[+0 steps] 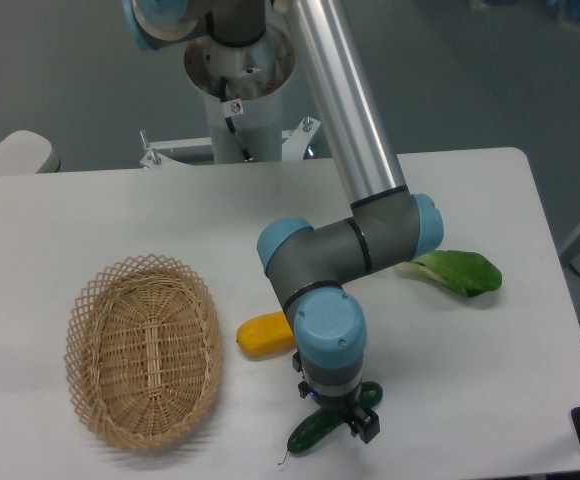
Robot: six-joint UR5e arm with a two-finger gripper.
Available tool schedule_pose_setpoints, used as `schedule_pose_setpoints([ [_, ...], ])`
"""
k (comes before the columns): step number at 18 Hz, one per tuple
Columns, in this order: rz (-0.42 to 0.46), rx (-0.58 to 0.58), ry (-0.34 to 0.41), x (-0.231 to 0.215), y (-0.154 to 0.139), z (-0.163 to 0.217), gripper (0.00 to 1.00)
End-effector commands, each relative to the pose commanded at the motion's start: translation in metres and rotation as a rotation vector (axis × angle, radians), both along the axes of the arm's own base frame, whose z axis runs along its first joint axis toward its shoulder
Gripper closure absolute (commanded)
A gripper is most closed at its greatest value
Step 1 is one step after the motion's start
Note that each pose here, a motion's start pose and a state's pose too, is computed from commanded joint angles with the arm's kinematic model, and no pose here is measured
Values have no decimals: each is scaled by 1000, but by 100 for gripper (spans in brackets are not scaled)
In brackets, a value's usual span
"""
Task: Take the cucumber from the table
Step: 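Move the gripper down over the green cucumber, then close the gripper on the middle of the green cucumber, then lift the cucumber and carry it toward the wicker basket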
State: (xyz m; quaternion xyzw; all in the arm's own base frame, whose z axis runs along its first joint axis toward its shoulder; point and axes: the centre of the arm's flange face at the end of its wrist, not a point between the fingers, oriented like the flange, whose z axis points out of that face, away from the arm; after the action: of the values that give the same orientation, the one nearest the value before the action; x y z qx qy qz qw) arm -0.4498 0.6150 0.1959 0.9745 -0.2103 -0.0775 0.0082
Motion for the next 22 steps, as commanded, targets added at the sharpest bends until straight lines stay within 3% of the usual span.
schedule_pose_setpoints([
  [4, 2, -7, -3, 1, -2, -7, 2],
  [5, 2, -7, -3, 1, -1, -8, 8],
  [9, -4, -6, -3, 1, -1, -7, 62],
  [11, -9, -5, -1, 0, 0, -6, 77],
  [14, -12, -1, 4, 0, 0, -2, 85],
  [17, -18, 12, 16, -2, 1, 12, 87],
  [22, -74, 13, 14, 30, -4, 85, 86],
])
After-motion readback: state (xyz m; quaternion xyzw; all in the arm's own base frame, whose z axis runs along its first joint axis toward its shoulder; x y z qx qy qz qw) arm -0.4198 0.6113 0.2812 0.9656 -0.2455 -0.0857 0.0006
